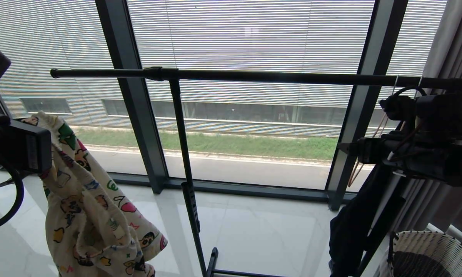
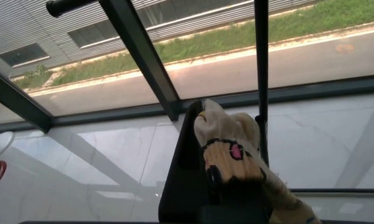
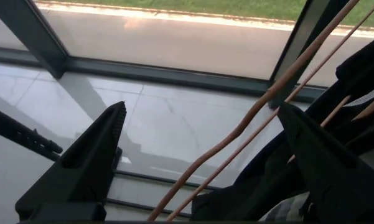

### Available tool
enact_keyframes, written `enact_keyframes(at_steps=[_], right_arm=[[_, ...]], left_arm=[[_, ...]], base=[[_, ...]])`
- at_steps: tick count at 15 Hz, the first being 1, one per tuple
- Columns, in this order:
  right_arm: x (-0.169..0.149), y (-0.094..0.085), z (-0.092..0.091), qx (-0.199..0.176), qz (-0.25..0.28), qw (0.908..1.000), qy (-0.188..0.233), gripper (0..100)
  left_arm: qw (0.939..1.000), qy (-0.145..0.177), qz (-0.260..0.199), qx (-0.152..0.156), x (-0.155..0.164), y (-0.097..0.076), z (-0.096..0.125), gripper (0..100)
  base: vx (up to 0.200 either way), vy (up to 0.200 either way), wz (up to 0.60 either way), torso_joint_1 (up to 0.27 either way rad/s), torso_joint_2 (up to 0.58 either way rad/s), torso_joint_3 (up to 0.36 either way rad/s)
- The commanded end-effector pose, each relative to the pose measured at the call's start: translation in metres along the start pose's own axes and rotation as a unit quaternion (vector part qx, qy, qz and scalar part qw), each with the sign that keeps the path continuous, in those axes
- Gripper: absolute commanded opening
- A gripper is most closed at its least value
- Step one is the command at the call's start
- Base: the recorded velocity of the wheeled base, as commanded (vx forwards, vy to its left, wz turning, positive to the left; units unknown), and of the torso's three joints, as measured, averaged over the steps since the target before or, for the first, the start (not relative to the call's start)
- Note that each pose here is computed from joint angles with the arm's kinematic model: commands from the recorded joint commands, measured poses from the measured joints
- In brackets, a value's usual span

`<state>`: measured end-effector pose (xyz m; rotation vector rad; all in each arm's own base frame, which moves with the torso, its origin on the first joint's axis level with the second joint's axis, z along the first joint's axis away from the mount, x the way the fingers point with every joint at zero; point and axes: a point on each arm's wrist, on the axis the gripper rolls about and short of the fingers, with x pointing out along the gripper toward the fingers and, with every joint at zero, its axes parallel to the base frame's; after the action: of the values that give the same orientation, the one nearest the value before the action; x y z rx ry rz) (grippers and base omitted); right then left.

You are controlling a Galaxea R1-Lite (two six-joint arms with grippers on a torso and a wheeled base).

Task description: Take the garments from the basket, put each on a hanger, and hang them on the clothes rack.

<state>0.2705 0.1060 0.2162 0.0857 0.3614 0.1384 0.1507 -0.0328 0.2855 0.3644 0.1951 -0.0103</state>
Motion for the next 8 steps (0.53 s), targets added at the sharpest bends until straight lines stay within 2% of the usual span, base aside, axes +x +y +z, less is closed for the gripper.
enact_keyframes(at_steps=[1, 5, 8], right_arm=[[-0.001, -0.011, 0.002, 0.006, -0.023, 0.9997, -0.001, 100], [-0.009, -0.032, 0.008, 0.017, -0.06, 0.998, 0.0, 100], [-0.009, -0.032, 0.01, 0.016, -0.061, 0.998, -0.004, 100]], left_arm=[[1.0, 0.001, 0.0, -0.001, 0.001, 0.0, 0.0, 0], [1.0, 0.007, -0.002, 0.0, 0.001, -0.002, -0.004, 0], [1.0, 0.007, -0.003, 0.0, 0.001, -0.002, -0.005, 0]], base=[[0.0, 0.0, 0.0, 0.0, 0.0, 0.0], [0.0, 0.0, 0.0, 0.0, 0.0, 0.0], [0.0, 0.0, 0.0, 0.0, 0.0, 0.0]])
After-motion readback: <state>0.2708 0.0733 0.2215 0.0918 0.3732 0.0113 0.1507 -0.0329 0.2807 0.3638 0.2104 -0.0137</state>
